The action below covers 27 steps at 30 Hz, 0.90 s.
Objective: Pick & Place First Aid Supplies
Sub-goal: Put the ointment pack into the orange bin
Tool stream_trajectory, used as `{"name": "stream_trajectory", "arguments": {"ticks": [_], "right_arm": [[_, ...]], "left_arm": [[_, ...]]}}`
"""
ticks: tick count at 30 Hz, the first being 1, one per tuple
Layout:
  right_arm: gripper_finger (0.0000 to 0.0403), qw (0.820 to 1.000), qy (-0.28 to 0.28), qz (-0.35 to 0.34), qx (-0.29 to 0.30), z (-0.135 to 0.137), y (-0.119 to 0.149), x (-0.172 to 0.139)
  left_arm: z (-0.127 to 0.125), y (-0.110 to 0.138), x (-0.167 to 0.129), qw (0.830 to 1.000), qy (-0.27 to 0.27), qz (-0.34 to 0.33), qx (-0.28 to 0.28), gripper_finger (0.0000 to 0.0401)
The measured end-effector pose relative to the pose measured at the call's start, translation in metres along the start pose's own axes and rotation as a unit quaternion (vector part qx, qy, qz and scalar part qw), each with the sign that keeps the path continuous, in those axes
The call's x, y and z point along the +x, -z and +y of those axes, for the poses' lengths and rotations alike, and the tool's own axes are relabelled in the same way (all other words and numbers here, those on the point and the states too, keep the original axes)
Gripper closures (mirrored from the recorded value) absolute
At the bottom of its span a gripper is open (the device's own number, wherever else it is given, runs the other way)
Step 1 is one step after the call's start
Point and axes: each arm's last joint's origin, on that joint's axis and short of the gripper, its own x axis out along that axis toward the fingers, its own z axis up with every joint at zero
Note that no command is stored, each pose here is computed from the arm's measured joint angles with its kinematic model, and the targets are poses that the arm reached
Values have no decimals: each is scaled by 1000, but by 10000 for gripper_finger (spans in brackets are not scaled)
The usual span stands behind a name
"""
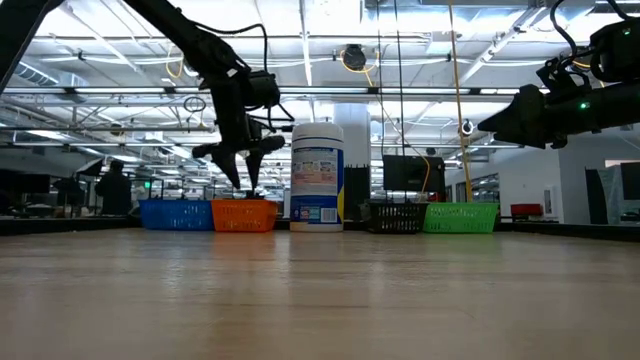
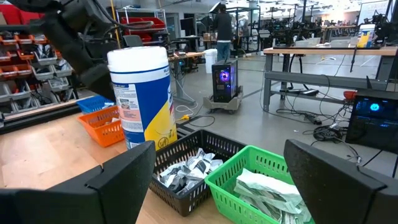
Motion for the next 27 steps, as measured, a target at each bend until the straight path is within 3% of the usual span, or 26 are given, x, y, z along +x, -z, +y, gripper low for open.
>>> {"name": "stream_trajectory", "arguments": {"ticks": [5,11,20,27], "right_arm": [[50,1000,0,0,0,0,0,0],[50,1000,0,0,0,0,0,0],[50,1000,0,0,0,0,0,0],[50,1000,0,0,0,0,0,0]], "left_arm": [[-9,18,-14,1000,13,-5,-19,162],[-21,61,-33,999,12,-7,-44,126],[-39,144,-49,995,36,38,-87,116],[-54,211,-62,992,57,93,-59,116]]}}
